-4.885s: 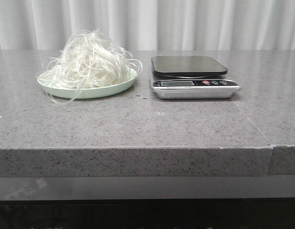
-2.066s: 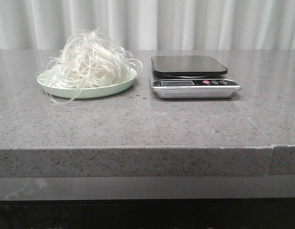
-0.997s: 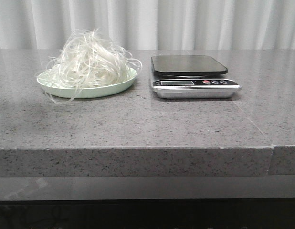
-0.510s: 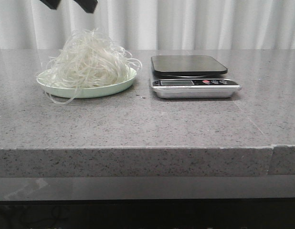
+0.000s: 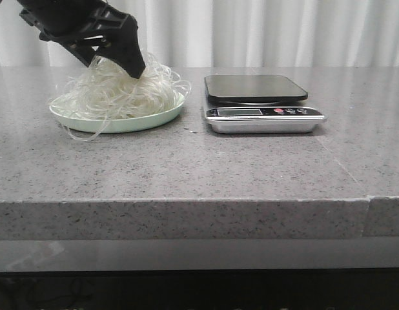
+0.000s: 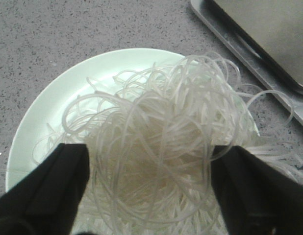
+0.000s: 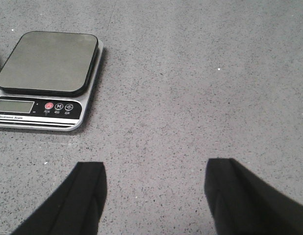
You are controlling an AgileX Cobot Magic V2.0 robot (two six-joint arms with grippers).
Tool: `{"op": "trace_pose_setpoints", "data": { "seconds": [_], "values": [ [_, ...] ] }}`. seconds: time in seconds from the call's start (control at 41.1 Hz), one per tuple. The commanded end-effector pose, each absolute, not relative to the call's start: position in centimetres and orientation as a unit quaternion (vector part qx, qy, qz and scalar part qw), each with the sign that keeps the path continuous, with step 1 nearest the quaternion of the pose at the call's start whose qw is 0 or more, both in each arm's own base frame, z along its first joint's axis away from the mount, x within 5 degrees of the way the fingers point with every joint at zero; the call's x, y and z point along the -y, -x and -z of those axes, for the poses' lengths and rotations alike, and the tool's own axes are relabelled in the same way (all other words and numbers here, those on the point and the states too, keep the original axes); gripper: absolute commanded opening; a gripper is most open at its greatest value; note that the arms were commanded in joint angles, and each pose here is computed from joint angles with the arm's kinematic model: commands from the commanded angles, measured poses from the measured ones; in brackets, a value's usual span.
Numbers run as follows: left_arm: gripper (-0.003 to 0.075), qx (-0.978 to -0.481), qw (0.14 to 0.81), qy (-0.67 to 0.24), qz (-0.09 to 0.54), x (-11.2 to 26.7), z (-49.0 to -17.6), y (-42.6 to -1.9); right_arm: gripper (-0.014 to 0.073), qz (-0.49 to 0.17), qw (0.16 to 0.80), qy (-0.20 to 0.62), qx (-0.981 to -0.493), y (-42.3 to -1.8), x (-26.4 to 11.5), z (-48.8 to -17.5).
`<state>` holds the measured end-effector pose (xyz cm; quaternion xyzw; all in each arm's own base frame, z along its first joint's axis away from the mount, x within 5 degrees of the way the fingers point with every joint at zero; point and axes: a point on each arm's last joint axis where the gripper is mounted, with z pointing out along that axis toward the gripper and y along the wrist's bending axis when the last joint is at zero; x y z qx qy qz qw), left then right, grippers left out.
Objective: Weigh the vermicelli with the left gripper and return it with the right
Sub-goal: 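Lower the left gripper onto the vermicelli pile and close it, then lift the vermicelli with the left gripper and carry it over the scale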
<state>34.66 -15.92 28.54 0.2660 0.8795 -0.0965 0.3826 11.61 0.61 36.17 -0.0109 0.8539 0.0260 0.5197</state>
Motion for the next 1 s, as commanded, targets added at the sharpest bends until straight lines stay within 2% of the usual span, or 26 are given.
{"op": "trace_pose_setpoints", "data": {
  "seconds": [0.0, 0.122, 0.267, 0.462, 0.681, 0.972],
  "values": [
    [0.0426, -0.855, 0.442, -0.252, 0.105, 16.1, -31.4, -34.7, 0.0537, -0.026, 0.554, 0.010, -0.832, -11.9, -0.6, -37.6],
    [0.0318, -0.855, 0.441, -0.252, 0.106, 16.1, -31.4, -34.7, 0.0537, -0.026, 0.554, 0.010, -0.832, -11.9, -0.6, -37.6],
    [0.0230, -0.855, 0.440, -0.252, 0.106, 16.1, -31.4, -34.7, 0.0537, -0.026, 0.554, 0.010, -0.832, -11.9, -0.6, -37.6],
    [0.0156, -0.855, 0.441, -0.252, 0.106, 16.1, -31.4, -34.7, 0.0537, -0.026, 0.554, 0.010, -0.832, -11.9, -0.6, -37.6],
    [0.0145, -0.845, 0.458, -0.253, 0.110, 15.9, -33.8, -34.2, 0.0537, -0.026, 0.554, 0.010, -0.832, -11.9, -0.6, -37.6],
    [0.0145, -0.814, 0.508, -0.255, 0.120, 15.7, -39.6, -33.1, 0.0537, -0.026, 0.554, 0.010, -0.832, -11.9, -0.6, -37.6]
  ]
}}
